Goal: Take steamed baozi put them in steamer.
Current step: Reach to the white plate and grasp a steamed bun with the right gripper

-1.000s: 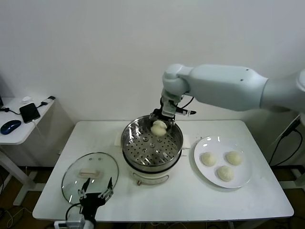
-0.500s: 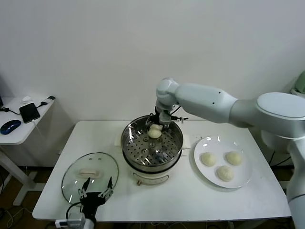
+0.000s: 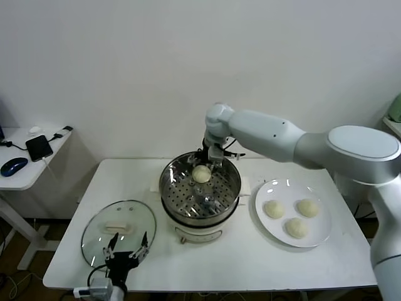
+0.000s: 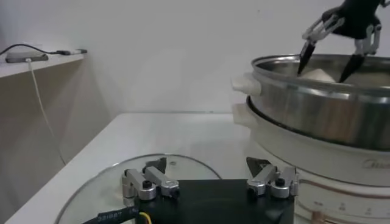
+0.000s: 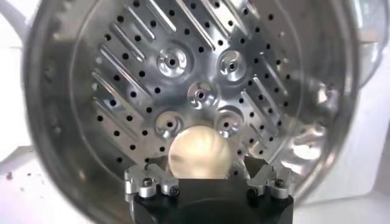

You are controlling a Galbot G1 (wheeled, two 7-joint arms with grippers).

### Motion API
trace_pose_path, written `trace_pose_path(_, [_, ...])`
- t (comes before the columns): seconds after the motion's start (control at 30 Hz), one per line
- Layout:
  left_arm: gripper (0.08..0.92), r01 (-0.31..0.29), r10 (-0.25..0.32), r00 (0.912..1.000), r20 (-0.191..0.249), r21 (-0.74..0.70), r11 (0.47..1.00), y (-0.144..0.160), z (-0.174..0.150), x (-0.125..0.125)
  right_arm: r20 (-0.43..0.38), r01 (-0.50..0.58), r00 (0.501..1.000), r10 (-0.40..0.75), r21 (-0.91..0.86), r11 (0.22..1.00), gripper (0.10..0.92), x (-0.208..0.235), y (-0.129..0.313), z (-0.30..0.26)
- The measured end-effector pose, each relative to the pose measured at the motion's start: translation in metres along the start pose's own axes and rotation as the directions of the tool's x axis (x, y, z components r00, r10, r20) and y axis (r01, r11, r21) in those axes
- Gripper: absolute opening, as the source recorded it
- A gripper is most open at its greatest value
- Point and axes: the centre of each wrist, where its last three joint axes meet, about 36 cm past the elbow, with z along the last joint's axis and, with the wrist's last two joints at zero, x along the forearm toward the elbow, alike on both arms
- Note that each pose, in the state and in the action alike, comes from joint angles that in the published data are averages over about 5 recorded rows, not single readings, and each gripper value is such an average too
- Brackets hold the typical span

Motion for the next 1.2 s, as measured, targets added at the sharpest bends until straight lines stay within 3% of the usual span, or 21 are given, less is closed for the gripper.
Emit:
trace_pose_path(0.2, [0.823, -0.005, 0.005, 1.0, 0.008, 0.002, 1.0, -0.002, -0.003, 0.002, -0.018, 0.016, 1.0, -0.023, -0.316, 0.949, 0.823, 0.077, 0.064, 0.015])
trace_pose_path(0.4, [0.823, -0.006, 0.006, 0.9999, 0.013, 0.002, 1.0, -0.002, -0.004, 0.002, -0.03, 0.036, 0.997, -0.076, -0.666, 0.745, 0.823, 0.103, 0.17, 0.007])
trace_pose_path(0.57, [0.823, -0.004, 0.004, 0.9999, 0.015, 0.003, 1.0, -0.002, -0.004, 0.002, -0.004, 0.04, 0.997, -0.082, -0.849, 0.526, 0.823, 0.08, 0.241, -0.02])
trace_pose_path(0.77, [0.823, 0.003, -0.003, 0.9999, 0.01, 0.007, 1.0, -0.002, -0.003, 0.004, 0.016, 0.042, 0.996, -0.084, -0.949, 0.314, 0.823, 0.028, 0.29, -0.046])
trace_pose_path(0.97, [0.823, 0.01, -0.01, 0.9999, 0.003, 0.008, 1.0, -0.002, 0.0, 0.005, 0.025, 0.041, 0.996, -0.085, -0.982, 0.183, 0.823, -0.022, 0.312, -0.058])
trace_pose_path(1.2, [0.823, 0.015, -0.015, 0.9999, -0.005, 0.005, 1.0, -0.002, 0.003, 0.007, 0.022, 0.03, 0.997, -0.076, -0.995, 0.1, 0.823, -0.07, 0.317, -0.059])
